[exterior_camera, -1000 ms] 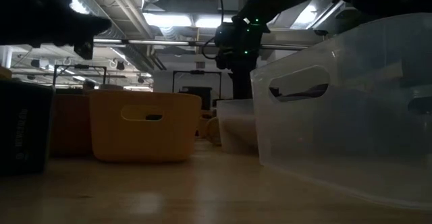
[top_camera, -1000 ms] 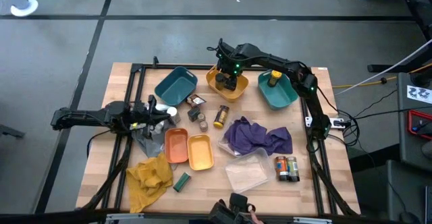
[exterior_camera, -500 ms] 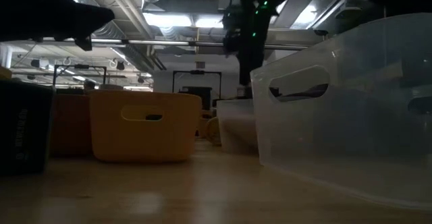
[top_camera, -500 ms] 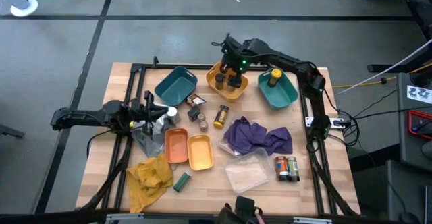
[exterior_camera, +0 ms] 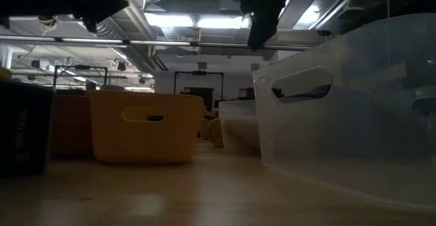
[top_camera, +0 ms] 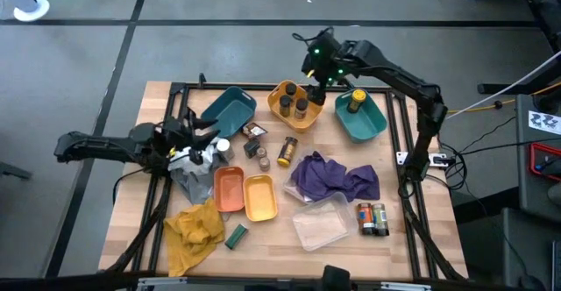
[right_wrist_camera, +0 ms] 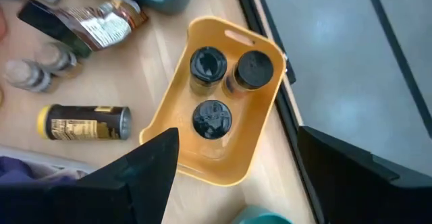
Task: Sort spices by type
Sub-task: Put the orange spice pack into the dark blue bin, then put the white spice bottle into the orange bin
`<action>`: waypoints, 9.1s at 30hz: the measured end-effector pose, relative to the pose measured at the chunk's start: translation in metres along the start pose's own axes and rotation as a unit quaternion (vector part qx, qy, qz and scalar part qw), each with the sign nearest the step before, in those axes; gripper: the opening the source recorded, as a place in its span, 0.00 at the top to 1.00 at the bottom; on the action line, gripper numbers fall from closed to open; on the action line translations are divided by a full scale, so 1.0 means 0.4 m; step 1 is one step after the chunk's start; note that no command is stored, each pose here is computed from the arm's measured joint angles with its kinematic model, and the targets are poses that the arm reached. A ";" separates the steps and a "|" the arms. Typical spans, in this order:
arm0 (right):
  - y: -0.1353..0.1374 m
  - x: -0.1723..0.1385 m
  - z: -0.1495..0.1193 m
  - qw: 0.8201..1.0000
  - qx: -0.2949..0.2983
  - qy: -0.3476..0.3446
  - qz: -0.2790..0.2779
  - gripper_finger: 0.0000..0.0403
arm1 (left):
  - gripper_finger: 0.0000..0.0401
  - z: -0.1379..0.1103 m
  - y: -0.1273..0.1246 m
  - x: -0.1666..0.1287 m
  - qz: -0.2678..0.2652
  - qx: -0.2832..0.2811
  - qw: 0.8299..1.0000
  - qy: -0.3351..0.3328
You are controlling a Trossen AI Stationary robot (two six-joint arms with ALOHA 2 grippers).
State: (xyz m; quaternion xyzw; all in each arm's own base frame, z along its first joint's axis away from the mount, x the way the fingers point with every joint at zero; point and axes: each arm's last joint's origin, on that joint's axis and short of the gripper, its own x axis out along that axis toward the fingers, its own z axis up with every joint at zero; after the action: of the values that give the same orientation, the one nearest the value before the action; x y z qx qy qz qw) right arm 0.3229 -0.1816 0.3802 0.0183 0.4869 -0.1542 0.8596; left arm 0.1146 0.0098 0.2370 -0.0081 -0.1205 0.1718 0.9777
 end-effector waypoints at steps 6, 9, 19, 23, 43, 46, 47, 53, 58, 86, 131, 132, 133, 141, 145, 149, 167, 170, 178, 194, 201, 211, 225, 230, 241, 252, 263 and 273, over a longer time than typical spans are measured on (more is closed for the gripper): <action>0.059 -0.068 -0.005 0.999 -0.021 -0.018 0.027 0.25 | 0.59 0.032 -0.024 0.112 0.031 0.022 0.997 0.073; 0.095 -0.095 -0.018 0.999 -0.037 -0.001 0.040 0.25 | 0.59 0.035 -0.031 0.180 0.048 0.030 0.989 0.139; 0.212 -0.130 -0.047 0.991 -0.091 0.053 0.083 0.25 | 0.59 -0.007 -0.050 0.387 0.091 0.037 0.929 0.357; 0.248 -0.132 -0.069 0.989 -0.103 0.067 0.081 0.25 | 0.59 -0.030 -0.063 0.434 0.070 0.026 0.913 0.402; 0.315 -0.029 -0.362 0.989 -0.036 -0.101 0.100 0.25 | 0.59 -0.115 -0.045 0.457 0.090 0.036 0.862 0.498; 0.324 0.006 -0.379 0.986 -0.028 -0.130 0.104 0.25 | 0.59 -0.145 -0.046 0.460 0.091 0.041 0.851 0.516; 0.326 0.018 -0.384 0.984 -0.024 -0.139 0.105 0.25 | 0.59 -0.153 -0.046 0.462 0.092 0.042 0.848 0.520; 0.335 0.073 -0.411 0.978 -0.019 -0.173 0.117 0.25 | 0.59 -0.203 -0.043 0.469 0.096 0.049 0.831 0.545; 0.338 0.097 -0.429 0.976 -0.018 -0.181 0.117 0.25 | 0.59 -0.226 -0.026 0.473 0.118 0.060 0.822 0.553; 0.341 0.124 -0.460 0.980 -0.020 -0.160 0.117 0.25 | 0.59 -0.190 0.063 0.508 0.168 0.043 0.819 0.546; 0.341 0.124 -0.461 0.980 -0.021 -0.157 0.117 0.25 | 0.46 -0.240 0.162 0.493 -0.146 0.401 0.622 0.657; 0.341 0.124 -0.461 0.980 -0.021 -0.157 0.117 0.25 | 0.46 -0.240 0.162 0.493 -0.154 0.408 0.617 0.655; 0.341 0.124 -0.461 0.981 -0.021 -0.156 0.117 0.25 | 0.46 -0.240 0.162 0.493 -0.163 0.416 0.611 0.654; 0.341 0.124 -0.461 0.981 -0.021 -0.156 0.117 0.25 | 0.46 -0.247 0.161 0.486 -0.206 0.426 0.591 0.654; 0.341 0.124 -0.461 0.981 -0.021 -0.156 0.117 0.25 | 0.47 -0.262 0.161 0.485 -0.217 0.420 0.585 0.659; 0.341 0.124 -0.461 0.981 -0.021 -0.156 0.117 0.25 | 0.47 -0.279 0.167 0.484 -0.224 0.417 0.576 0.666; 0.341 0.124 -0.461 0.981 -0.021 -0.156 0.117 0.25 | 0.47 -0.338 0.180 0.491 -0.249 0.425 0.558 0.668; 0.341 0.124 -0.461 0.981 -0.021 -0.156 0.117 0.25 | 0.47 -0.341 0.181 0.490 -0.255 0.417 0.560 0.668; 0.341 0.125 -0.462 0.981 -0.021 -0.155 0.117 0.25 | 0.54 -0.361 0.182 0.491 -0.265 0.409 0.560 0.670; 0.341 0.124 -0.461 0.981 -0.021 -0.155 0.117 0.25 | 0.97 -0.351 0.181 0.508 -0.215 0.371 0.600 0.676; 0.341 0.124 -0.462 0.981 -0.021 -0.155 0.117 0.25 | 0.97 -0.316 0.178 0.546 -0.200 0.362 0.628 0.659; 0.341 0.125 -0.463 0.981 -0.021 -0.152 0.117 0.25 | 0.97 -0.244 0.178 0.579 -0.168 0.344 0.630 0.675; 0.341 0.125 -0.463 0.981 -0.025 -0.152 0.116 0.25 | 0.96 -0.076 0.219 0.521 -0.048 0.306 0.618 0.723; 0.341 0.125 -0.464 0.981 -0.025 -0.151 0.116 0.25 | 0.98 -0.060 0.264 0.475 0.035 0.228 0.597 0.768; 0.341 0.125 -0.464 0.981 -0.025 -0.151 0.116 0.25 | 0.82 -0.115 0.314 0.409 0.093 0.172 0.562 0.804; 0.341 0.125 -0.463 0.981 -0.025 -0.151 0.116 0.25 | 0.57 -0.101 0.300 0.408 0.123 0.146 0.553 0.811; 0.341 0.125 -0.463 0.981 -0.025 -0.151 0.116 0.25 | 0.56 -0.013 0.213 0.385 0.151 -0.006 0.499 0.853; 0.341 0.125 -0.465 0.982 -0.025 -0.149 0.116 0.25 | 0.56 -0.011 0.135 0.394 0.191 -0.072 0.510 0.835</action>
State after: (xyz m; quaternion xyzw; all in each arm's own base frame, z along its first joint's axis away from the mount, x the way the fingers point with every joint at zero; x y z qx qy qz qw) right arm 0.2310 -0.0305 0.2241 0.0298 0.3516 -0.0419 0.9347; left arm 0.2413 0.1140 0.2663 -0.2406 0.7446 0.2588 0.5663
